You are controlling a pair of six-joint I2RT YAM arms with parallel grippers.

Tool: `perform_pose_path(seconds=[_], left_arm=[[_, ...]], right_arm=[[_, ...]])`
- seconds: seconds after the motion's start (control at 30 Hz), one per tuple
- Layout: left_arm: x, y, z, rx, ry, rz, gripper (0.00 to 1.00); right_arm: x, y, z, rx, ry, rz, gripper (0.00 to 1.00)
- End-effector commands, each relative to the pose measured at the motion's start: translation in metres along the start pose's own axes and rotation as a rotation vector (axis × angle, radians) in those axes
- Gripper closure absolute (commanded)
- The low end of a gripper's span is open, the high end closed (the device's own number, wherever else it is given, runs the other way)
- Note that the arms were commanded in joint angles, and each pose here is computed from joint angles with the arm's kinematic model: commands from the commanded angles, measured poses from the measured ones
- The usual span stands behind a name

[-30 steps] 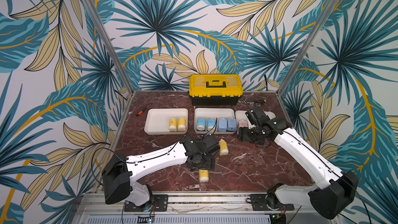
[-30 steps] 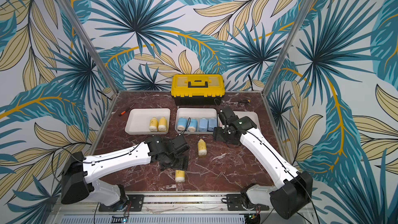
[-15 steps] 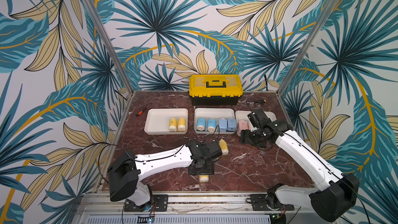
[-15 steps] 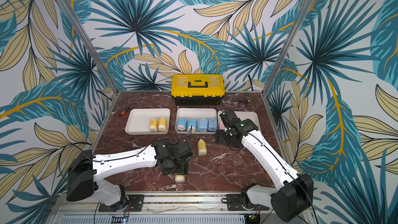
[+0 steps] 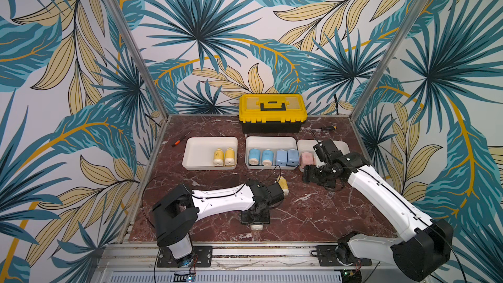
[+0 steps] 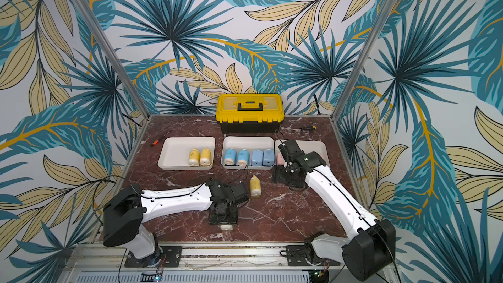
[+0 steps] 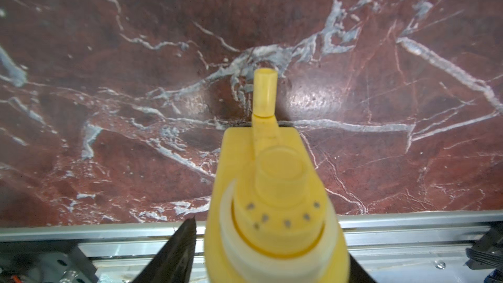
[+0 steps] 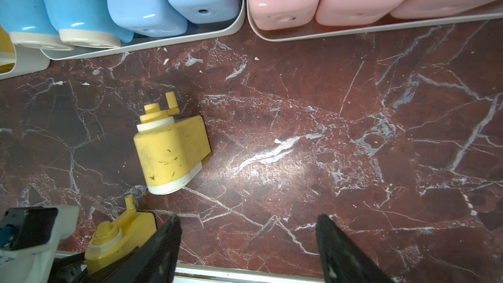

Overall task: Place the pencil sharpeners by color into the storage box
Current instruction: Pick up the pencil sharpener from the center of the board.

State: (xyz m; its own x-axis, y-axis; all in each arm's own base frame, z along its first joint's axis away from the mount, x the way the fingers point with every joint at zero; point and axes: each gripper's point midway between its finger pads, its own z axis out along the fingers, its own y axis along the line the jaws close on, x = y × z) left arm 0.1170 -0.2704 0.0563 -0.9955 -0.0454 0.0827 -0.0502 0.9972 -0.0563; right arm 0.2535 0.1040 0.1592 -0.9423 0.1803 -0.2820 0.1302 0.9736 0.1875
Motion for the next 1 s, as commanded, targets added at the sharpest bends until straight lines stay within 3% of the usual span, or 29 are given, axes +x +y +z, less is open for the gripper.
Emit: perform_pose_path(seconds=[0.0,0.17,0.4,0.97], left_arm=[[-0.004,0.001,0.000,0.000,0.009,-0.001,0.37],[-0.004,0.000,0.002,0.008,0.039,0.005,0.47],[-0.006,-0.001,0.002,0.018,0.058,0.013,0.54],[-0.046,0.016,-0.024,0.099,0.028,-0.024,0.57]], right_arm=[[0.001,-0.001,0.003,-0.004,0.006,-0.006,0.21],[-0.002,0.000,0.001,-0.008,0.003,-0.006,0.21],[-0.006,0.002,-0.001,-0.015,-0.006,-0.005,0.21],[-0.015,0.005,-0.002,-0.014,-0.012,-0.001,0.21]])
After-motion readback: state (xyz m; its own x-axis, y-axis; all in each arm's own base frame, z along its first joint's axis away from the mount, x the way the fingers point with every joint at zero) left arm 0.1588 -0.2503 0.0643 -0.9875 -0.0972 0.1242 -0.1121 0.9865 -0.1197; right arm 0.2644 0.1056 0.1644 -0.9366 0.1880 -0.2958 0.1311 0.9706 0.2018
